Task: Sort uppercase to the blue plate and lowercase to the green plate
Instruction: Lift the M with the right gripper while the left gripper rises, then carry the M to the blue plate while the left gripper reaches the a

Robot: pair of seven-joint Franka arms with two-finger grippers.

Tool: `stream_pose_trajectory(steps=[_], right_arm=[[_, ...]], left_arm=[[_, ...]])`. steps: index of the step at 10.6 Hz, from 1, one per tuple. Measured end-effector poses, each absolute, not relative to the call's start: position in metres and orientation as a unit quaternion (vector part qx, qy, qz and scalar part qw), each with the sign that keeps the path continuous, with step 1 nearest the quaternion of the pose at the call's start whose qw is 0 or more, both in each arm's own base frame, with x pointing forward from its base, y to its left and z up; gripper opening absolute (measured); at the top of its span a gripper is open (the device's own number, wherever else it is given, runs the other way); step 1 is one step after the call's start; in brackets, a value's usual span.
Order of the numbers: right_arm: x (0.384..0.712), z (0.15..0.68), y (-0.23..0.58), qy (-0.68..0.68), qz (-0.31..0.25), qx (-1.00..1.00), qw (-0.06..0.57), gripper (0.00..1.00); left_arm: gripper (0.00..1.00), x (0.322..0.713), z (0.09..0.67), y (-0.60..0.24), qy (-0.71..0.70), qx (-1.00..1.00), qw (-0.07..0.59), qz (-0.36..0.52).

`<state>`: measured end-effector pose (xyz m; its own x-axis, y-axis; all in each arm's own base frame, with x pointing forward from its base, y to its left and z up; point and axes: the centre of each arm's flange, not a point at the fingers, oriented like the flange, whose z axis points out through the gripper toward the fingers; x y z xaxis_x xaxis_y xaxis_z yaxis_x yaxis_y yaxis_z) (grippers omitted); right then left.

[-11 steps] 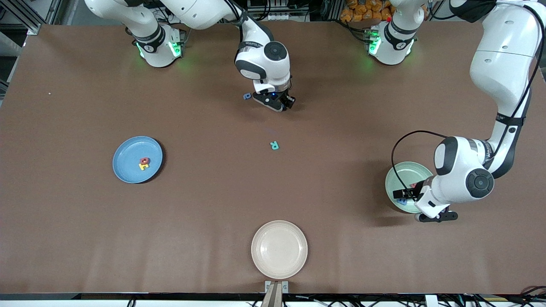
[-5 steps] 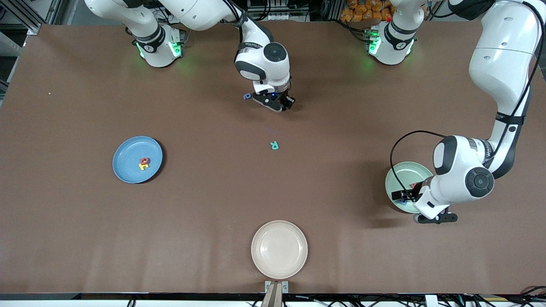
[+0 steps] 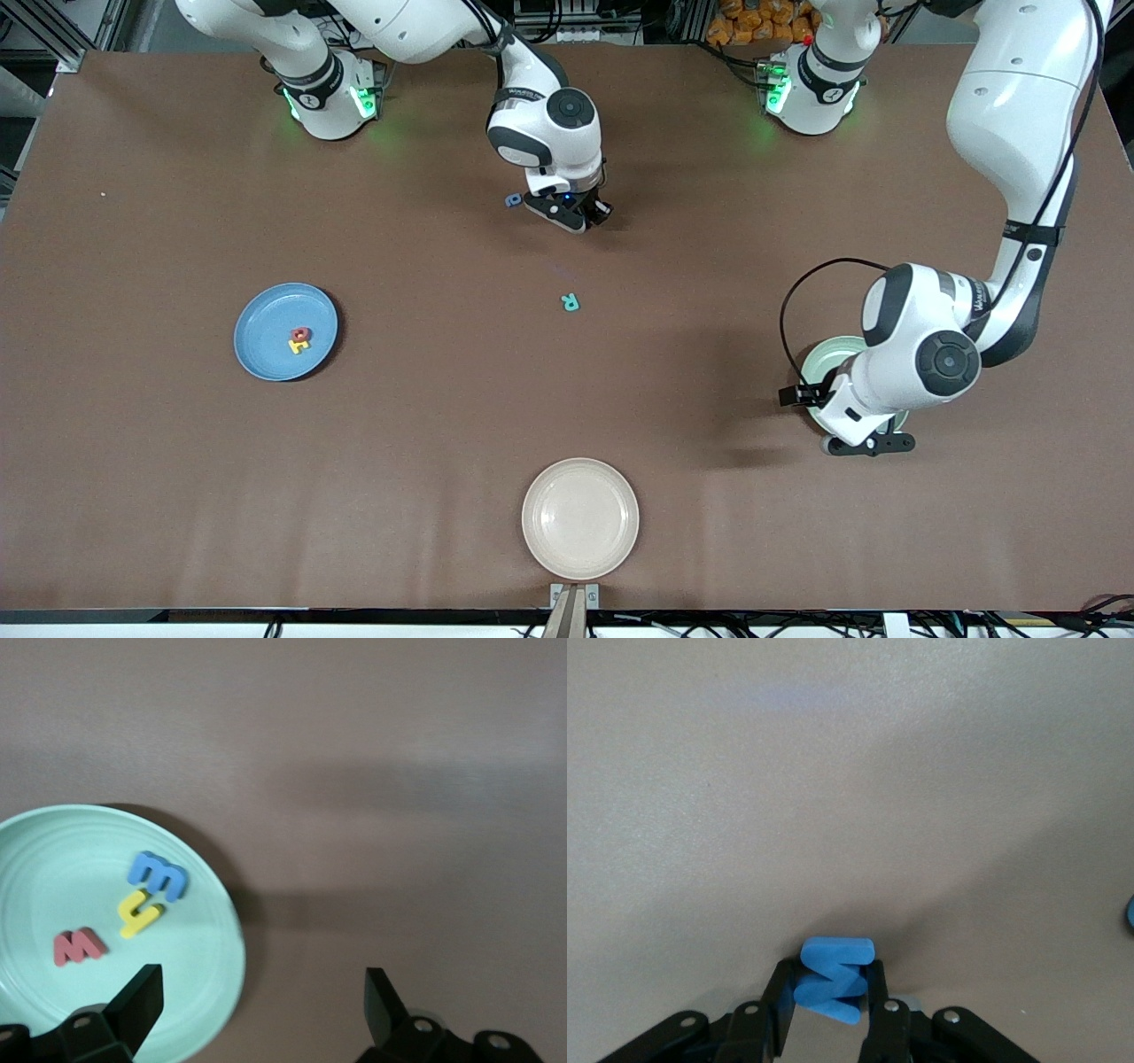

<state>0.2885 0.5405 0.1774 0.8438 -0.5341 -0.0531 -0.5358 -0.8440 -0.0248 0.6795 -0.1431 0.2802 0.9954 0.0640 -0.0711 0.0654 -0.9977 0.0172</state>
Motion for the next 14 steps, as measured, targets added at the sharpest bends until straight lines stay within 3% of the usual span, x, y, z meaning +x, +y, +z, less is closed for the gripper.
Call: stream_pose_trajectory(steps=[10, 14], right_arm=[[0.304, 0.184, 0.534, 0.29, 0.028, -0.957, 0.009, 0.37], [0.326, 0.201, 0.529, 0.278, 0.03, -0.96, 0.008, 0.37]], left_arm=[[1.0, 0.619, 0.369, -0.263, 0.023, 0.999, -0.026, -0.042], [1.0, 0.591, 0.398, -0.29, -0.002, 0.998, -0.032, -0.048]])
